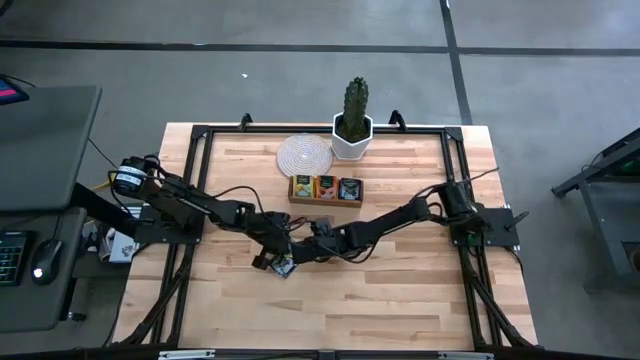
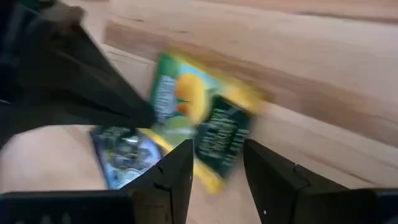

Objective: Pick & Place Tea
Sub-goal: Put the yellow tea bag into the left section of the wooden organizer

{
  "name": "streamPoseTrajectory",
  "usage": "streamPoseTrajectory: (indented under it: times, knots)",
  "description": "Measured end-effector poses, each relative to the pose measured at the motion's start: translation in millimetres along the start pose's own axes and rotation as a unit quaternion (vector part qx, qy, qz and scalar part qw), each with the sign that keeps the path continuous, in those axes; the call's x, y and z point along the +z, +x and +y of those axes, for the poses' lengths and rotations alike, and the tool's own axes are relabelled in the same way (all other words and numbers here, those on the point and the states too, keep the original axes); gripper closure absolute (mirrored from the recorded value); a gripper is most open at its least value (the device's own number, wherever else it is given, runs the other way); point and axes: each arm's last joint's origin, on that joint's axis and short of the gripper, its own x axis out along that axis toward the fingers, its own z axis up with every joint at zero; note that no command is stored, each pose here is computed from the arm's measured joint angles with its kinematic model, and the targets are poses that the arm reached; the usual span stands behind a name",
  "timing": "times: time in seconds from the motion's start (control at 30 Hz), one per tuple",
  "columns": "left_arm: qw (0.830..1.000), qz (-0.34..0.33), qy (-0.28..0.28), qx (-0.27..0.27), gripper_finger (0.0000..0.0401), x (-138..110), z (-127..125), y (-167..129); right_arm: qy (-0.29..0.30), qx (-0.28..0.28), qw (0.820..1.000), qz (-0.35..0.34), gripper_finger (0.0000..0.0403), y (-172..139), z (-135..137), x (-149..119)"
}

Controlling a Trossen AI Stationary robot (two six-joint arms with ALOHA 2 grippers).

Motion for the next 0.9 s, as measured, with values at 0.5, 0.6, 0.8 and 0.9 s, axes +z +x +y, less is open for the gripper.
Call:
streamPoseTrajectory:
  times: [0.5,0.6,0.8,0.9]
  knots:
    - [1.0,-0.002,-0.001,-0.019,0.0401,0,-1,0,0.004,0.04,0.999,-0.013,0.0322,15,2,-2]
    - [1.0,-0.002,-0.002,-0.022,0.0401,0,-1,0,-0.004,0.037,0.999,-0.013,0.0373,15,1,-2]
    - [1.0,0.001,-0.005,-0.027,0.0401,-1,-2,0,-0.013,0.037,0.999,-0.011,0.0392,16,0,-2]
    - [0.999,-0.004,-0.005,-0.033,0.04,1,-2,-3,-0.021,0.035,0.999,-0.011,0.0399,16,0,-3]
